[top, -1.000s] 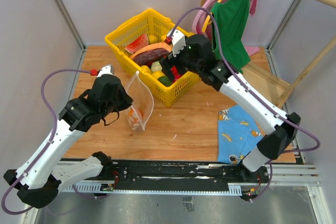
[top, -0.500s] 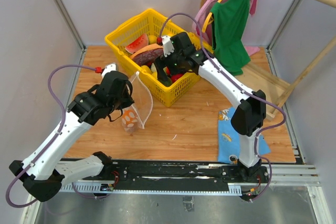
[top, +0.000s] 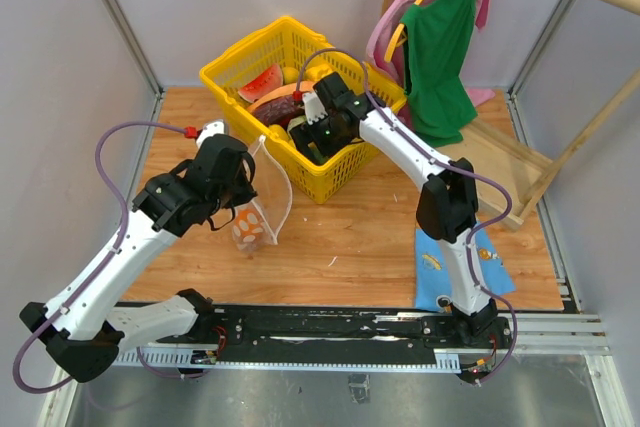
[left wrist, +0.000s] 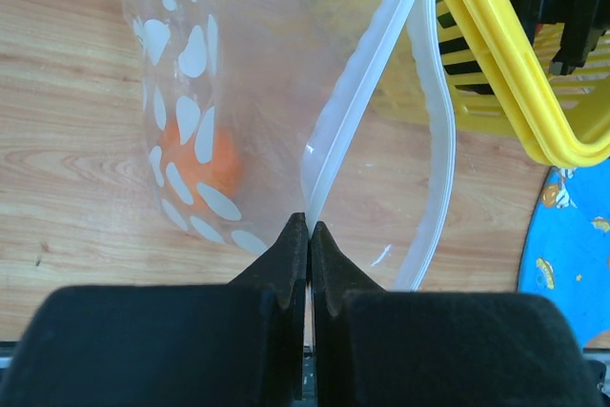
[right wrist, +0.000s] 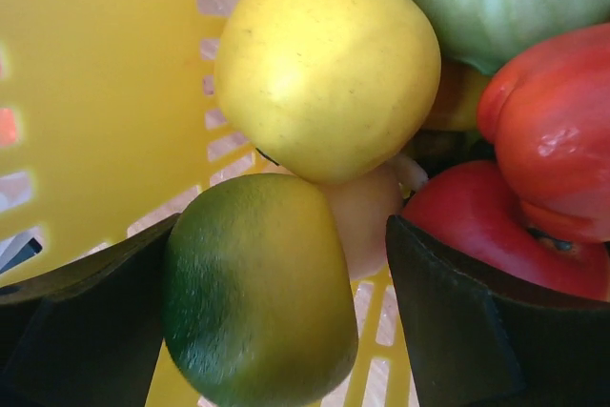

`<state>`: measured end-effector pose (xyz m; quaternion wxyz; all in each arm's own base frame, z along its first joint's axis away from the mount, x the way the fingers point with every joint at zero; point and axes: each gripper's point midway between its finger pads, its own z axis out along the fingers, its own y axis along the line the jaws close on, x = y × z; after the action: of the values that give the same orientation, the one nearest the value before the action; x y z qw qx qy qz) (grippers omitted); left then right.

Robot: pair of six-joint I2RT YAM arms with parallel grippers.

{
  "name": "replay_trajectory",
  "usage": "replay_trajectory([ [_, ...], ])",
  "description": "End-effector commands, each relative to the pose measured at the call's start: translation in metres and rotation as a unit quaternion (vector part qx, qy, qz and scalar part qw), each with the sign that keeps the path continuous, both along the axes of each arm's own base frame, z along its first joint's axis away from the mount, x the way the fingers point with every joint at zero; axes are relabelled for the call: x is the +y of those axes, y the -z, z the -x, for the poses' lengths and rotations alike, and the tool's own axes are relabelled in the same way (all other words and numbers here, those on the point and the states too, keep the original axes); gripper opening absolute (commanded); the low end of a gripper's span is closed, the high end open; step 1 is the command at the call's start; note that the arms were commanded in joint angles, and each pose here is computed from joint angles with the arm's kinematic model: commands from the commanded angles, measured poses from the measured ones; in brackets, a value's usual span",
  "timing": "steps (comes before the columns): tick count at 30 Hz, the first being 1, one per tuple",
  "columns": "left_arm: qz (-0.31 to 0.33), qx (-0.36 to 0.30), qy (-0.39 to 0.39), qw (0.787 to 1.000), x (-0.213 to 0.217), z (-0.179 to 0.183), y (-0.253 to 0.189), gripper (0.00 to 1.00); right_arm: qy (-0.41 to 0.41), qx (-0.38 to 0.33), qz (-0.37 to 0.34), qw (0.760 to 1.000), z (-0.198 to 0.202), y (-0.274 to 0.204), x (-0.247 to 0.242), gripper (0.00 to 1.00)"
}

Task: Place the food in the zip-top bag and seal the zipper
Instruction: Pick up the fake fruit from the bin.

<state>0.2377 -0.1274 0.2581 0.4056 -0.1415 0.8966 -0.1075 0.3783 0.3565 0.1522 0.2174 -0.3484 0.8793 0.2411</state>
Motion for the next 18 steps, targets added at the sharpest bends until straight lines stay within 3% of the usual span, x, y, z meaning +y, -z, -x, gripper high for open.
replay_trajectory([
  [1,0.003,-0.016,0.0,1.0,-0.001,-0.005,-0.007,0.0,-0.002,0.024,0.003,1.0,0.006,0.0,-0.005,0.82],
  [10,0.025,-0.029,0.016,0.999,-0.008,-0.004,-0.013,0.0,0.005,-0.015,-0.018,1.0,0.001,-0.033,-0.009,0.56],
  [18,0.035,-0.037,0.024,0.998,-0.012,-0.005,-0.018,0.0,0.023,-0.109,-0.065,0.992,0.0,-0.095,-0.019,0.48],
])
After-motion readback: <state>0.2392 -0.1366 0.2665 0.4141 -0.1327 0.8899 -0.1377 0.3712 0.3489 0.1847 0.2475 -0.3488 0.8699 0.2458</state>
